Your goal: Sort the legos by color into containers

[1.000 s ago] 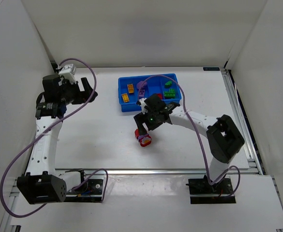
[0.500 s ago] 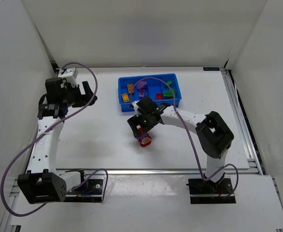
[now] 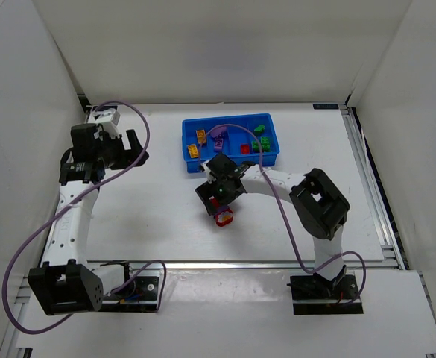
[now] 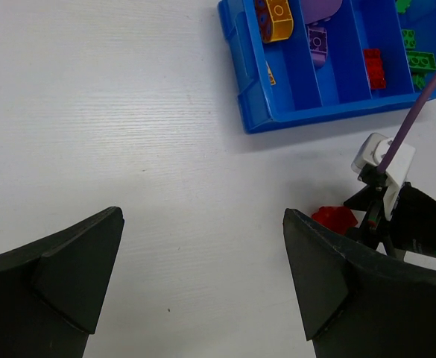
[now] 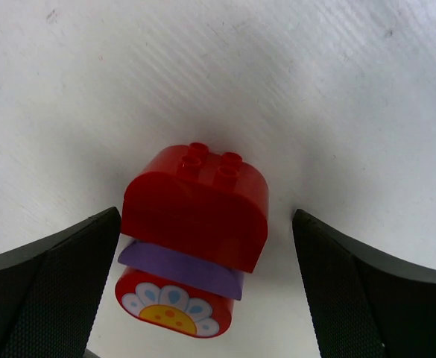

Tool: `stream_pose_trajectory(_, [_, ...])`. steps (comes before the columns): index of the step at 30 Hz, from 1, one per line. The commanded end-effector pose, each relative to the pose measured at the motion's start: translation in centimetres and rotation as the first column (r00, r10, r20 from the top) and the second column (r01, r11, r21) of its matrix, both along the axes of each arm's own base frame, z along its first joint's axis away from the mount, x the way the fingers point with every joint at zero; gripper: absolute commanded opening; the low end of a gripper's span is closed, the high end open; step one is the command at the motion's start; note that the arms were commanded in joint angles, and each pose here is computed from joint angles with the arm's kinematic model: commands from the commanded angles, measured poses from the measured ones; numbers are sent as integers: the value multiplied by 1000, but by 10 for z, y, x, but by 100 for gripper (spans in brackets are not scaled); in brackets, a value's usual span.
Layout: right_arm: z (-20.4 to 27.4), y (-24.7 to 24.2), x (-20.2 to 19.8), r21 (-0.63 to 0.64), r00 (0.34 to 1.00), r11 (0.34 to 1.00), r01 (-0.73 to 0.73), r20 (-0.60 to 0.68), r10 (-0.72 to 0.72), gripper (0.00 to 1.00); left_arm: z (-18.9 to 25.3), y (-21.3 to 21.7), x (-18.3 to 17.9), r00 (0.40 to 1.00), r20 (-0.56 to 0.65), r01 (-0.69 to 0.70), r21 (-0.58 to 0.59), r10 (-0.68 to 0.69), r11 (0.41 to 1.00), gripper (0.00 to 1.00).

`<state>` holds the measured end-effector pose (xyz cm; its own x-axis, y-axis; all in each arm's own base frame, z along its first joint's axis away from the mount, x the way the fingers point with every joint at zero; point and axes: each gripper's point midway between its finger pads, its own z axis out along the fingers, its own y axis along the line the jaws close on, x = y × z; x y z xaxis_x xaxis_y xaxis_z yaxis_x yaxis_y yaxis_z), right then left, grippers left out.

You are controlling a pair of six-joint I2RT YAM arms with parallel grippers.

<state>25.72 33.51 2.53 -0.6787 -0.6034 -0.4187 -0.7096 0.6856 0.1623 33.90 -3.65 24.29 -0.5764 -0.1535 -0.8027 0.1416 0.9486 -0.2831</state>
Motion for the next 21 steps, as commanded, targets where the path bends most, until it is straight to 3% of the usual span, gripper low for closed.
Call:
stream_pose_trajectory(1, [8,15,16,37,999,999,31,39,-33,99,8,4,-5,999,42,-10,23,9,1000,99])
stream_pose_trajectory(8, [8,25,21,54,998,998,42,34,-44,94,3,4,-9,999,33,-14,22,13,1000,99])
stream_pose_trajectory(11, [5,25,21,52,999,998,45,29,-46,84,2,5,-10,999,32,-18,27,17,999,100])
stream_pose_trajectory(13, [4,24,20,51,999,998,43,25,-45,71,3,7,-9,999,38,-20,33,18,999,99])
stream_pose_trajectory(15, [2,21,17,41,999,998,38,22,-38,68,3,6,-9,999,39,-17,36,15,999,100])
stream_pose_trajectory(18, [2,14,14,25,999,999,37,26,-38,80,4,6,-9,999,41,-13,35,12,999,99])
stream_pose_trajectory(21, [4,8,10,17,999,999,36,29,-36,81,1,5,-9,999,30,-14,31,13,999,99])
